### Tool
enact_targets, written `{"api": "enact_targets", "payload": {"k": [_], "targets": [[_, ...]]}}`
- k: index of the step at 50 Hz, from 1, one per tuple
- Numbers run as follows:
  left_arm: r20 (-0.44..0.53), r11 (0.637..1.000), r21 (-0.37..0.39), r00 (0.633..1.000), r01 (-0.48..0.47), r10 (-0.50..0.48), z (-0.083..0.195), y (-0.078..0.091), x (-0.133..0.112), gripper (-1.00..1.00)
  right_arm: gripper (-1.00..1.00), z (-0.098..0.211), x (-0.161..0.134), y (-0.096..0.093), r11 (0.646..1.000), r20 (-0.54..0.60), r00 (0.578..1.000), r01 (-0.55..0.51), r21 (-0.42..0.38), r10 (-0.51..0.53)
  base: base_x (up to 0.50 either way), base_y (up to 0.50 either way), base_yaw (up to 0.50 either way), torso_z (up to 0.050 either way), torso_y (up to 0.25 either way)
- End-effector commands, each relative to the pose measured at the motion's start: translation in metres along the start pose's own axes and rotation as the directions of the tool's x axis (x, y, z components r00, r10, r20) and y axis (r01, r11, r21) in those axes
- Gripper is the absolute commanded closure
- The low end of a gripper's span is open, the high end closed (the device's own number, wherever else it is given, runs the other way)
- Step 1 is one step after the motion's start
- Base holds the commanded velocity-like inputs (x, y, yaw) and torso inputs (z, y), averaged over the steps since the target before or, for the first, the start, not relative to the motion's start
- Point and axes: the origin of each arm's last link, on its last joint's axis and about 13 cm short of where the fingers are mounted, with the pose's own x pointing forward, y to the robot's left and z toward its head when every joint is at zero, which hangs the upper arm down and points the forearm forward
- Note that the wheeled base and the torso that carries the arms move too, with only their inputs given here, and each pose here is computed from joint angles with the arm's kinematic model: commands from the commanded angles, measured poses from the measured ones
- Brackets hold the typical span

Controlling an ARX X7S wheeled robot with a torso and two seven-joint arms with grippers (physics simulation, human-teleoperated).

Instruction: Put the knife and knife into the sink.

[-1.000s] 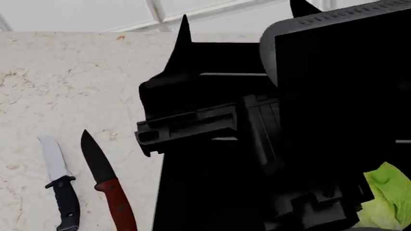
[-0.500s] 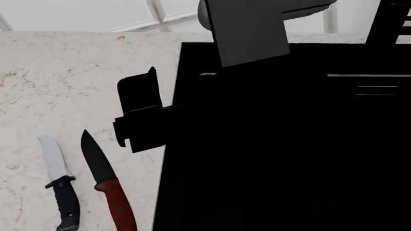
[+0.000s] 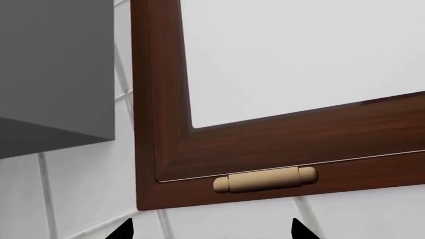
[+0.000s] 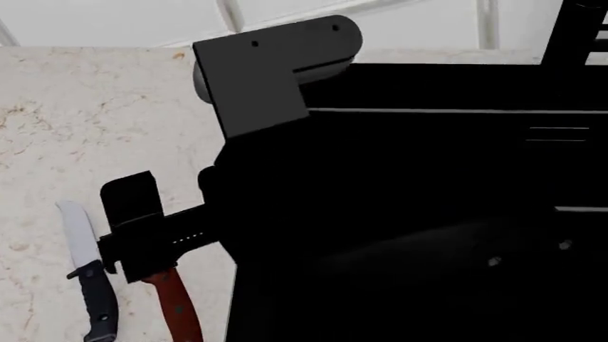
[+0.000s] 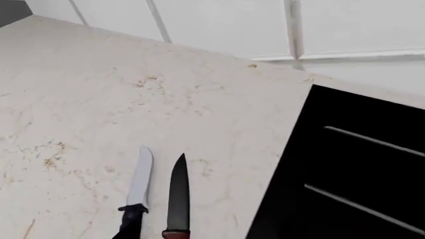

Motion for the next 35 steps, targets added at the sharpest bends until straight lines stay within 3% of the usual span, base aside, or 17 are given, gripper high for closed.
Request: {"api": "enact_targets", "payload": {"k": [1,35], "targets": [[-0.004,1.000,-0.001,1.000,-0.006,0.006,-0.001,0.003,-0.001,-1.00,-1.00,-0.012,0.019,0.010,0.998,-0.077,0.995,-0.060,-0.015,0.058,0.00,0.00,0.00,0.000,0.000],[-0.017,1.000,-0.004,1.000,-0.020,0.020,-0.005,0.009,-0.007,-1.00,-1.00,-0.032,0.055,0.022,0.993,-0.200,0.976,-0.102,-0.051,0.090,0.00,0.00,0.00,0.000,0.000]]}}
